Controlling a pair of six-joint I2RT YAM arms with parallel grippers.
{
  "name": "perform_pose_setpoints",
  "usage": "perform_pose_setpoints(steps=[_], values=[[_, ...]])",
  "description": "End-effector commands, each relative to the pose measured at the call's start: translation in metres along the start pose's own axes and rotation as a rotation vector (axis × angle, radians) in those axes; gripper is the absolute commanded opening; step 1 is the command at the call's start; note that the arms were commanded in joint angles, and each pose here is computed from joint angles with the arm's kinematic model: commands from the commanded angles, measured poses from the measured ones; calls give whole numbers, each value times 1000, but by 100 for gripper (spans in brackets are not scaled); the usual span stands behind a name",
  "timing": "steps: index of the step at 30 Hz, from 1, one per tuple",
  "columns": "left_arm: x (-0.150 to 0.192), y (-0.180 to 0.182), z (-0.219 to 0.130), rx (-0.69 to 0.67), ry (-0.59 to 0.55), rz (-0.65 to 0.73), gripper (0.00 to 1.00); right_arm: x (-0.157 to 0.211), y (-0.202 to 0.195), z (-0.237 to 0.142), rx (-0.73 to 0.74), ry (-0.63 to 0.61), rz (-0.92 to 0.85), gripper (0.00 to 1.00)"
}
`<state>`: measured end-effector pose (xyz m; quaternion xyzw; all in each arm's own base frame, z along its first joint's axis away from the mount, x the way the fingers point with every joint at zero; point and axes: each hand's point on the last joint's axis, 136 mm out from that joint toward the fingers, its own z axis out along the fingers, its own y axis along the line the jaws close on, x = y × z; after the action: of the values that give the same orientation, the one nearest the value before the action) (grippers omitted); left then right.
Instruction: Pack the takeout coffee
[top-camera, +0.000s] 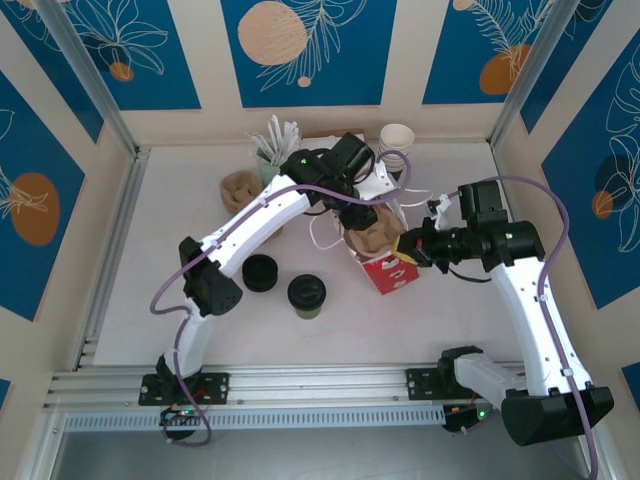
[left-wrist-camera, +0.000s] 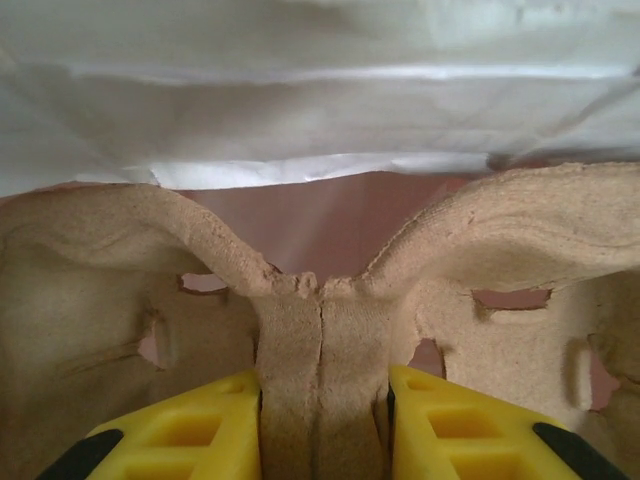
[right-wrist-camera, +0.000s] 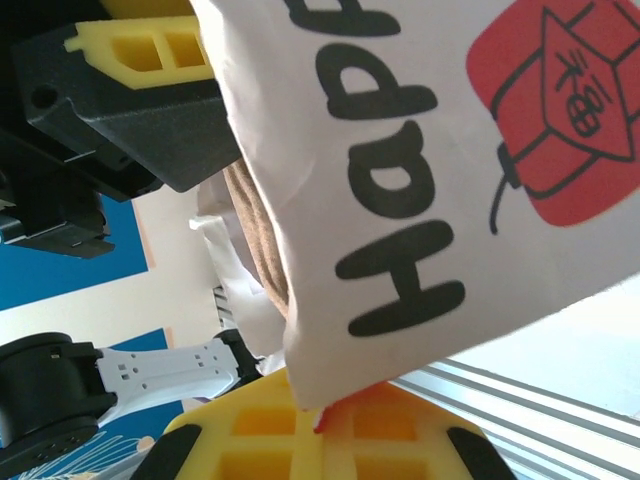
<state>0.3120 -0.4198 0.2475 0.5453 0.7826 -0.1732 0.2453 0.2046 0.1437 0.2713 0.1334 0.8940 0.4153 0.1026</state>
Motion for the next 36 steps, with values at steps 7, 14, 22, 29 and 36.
perform_pose_setpoints(steps=[7, 14, 22, 29, 36], values=[[3, -13, 18, 39, 14, 22, 31, 8, 6, -4, -55, 50, 1, 0], [-7, -19, 25, 80, -32, 0, 31, 9, 5, -2, -99, 74, 45, 0], [-8, -24, 43, 127, -42, 3, 30, 6, -2, -2, -145, 71, 104, 0], [-1, -24, 56, 131, -19, 52, 31, 2, -5, -9, -166, 49, 124, 0], [-4, -30, 69, 166, -37, 92, 31, -3, -11, -13, -175, 30, 145, 0]])
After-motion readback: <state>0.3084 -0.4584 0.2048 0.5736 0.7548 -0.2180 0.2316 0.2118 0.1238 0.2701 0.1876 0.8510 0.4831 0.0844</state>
